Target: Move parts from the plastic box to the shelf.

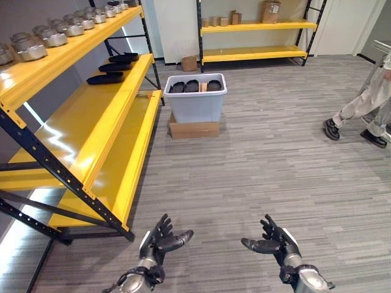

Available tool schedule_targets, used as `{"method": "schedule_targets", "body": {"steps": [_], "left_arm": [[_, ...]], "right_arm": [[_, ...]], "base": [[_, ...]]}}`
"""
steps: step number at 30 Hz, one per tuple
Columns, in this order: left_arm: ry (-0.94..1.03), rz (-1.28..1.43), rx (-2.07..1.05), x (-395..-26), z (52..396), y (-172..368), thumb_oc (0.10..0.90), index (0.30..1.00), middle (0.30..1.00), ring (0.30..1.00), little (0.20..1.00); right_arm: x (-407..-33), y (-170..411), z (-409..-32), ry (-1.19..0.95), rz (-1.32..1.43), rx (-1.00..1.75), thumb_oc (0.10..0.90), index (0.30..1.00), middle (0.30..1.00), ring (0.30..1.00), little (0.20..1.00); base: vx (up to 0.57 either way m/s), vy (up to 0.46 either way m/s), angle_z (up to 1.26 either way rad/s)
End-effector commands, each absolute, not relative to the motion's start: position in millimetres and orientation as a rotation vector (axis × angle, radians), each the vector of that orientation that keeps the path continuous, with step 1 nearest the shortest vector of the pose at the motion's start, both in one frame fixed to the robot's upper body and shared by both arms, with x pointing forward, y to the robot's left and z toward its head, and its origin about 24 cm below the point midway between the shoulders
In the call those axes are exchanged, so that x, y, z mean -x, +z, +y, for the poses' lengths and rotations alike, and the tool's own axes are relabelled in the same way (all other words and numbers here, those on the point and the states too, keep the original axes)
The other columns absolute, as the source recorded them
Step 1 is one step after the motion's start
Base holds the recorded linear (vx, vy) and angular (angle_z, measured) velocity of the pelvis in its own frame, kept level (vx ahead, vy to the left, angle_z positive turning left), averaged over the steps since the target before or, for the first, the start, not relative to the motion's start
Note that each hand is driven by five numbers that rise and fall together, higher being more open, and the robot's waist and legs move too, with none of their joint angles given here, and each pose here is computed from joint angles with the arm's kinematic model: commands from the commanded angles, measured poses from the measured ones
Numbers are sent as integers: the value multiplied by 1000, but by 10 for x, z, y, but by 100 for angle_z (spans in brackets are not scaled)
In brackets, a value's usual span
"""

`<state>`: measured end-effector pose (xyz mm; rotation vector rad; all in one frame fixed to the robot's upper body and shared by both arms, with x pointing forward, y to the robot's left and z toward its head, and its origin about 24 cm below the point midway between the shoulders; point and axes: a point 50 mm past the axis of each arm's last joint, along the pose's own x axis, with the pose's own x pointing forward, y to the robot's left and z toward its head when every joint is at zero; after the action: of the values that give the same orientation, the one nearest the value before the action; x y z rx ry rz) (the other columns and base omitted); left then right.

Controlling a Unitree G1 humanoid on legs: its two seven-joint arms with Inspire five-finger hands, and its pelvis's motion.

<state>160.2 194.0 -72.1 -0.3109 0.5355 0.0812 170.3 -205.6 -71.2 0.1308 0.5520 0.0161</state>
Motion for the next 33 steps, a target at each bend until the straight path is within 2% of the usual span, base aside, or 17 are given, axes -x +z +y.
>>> {"method": "schedule_targets", "body": {"steps": [1,15,21,33], "left_arm": [[62,319,296,-1920,2028,-389,900,1000,1000,1000,1000],[63,337,288,-1902,2038,-415,900,1000,1000,1000,1000],[63,299,260,-1976,2094,-336,900,1000,1000,1000,1000],[2,224,160,-2119,2103,-153,900,1000,1000,1000,1000]], "right_arm": [[-2052,-385,-1980,70,335,-158,900,1000,1000,1000,1000],[-2071,-343,-2002,69,317,-160,900,1000,1000,1000,1000],[-2196,-233,-2015,87,269,-138,900,1000,1000,1000,1000],[-2182,-315,-1948,77,299,-194,900,1000,1000,1000,1000]], "base": [[0,0,0],[0,0,0],[-28,40,2],[3,152,5]]}}
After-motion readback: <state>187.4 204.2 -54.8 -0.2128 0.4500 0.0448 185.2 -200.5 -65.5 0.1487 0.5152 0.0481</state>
